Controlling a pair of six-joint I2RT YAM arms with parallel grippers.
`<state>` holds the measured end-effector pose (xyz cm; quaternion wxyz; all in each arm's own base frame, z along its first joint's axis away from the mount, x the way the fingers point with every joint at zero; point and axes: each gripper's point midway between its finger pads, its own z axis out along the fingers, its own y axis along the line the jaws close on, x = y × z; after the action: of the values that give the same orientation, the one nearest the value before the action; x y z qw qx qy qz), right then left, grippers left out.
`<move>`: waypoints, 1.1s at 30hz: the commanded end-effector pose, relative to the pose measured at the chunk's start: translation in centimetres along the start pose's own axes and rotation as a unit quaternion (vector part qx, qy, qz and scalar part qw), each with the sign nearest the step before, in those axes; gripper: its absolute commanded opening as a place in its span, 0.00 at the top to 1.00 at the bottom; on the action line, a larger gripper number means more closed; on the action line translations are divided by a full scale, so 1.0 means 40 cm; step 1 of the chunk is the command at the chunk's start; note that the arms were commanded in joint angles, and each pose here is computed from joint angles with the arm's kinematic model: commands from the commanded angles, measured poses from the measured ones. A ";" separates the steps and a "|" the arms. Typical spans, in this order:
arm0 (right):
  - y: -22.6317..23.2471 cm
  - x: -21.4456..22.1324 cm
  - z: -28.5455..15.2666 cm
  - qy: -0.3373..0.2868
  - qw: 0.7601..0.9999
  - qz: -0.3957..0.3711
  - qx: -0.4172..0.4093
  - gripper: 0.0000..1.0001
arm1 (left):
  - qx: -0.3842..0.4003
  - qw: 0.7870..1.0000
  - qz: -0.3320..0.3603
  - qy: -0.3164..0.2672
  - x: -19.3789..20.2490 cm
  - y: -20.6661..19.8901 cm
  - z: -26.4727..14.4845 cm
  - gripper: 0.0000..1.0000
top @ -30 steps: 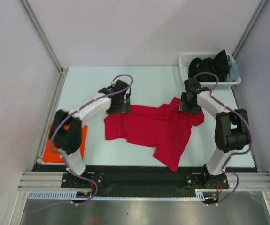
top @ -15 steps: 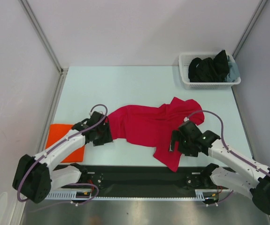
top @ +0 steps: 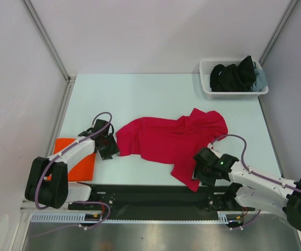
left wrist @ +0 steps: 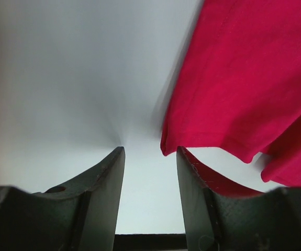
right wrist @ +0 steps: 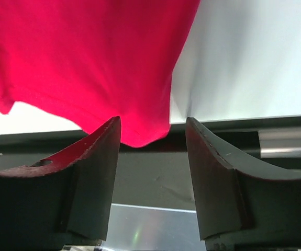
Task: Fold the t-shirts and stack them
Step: Flatten the tshirt out
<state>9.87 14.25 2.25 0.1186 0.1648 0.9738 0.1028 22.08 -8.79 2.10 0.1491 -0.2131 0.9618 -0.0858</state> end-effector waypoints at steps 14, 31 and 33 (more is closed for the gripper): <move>-0.030 0.072 0.030 -0.007 1.000 0.020 -0.007 0.38 | 0.016 1.000 -0.012 0.018 0.002 -0.022 0.056 0.59; 0.062 -0.237 -0.027 -0.100 0.992 -0.061 0.043 1.00 | -0.004 0.998 0.023 -0.063 -0.050 0.014 -0.058 1.00; 0.063 -0.258 -0.025 -0.093 0.992 -0.073 0.050 1.00 | 0.006 0.997 0.021 -0.072 -0.060 0.005 -0.080 1.00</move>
<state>18.07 13.59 5.32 0.1959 0.1616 0.9658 0.0522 23.46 -7.89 4.72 0.2125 -0.1990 0.9533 -0.0806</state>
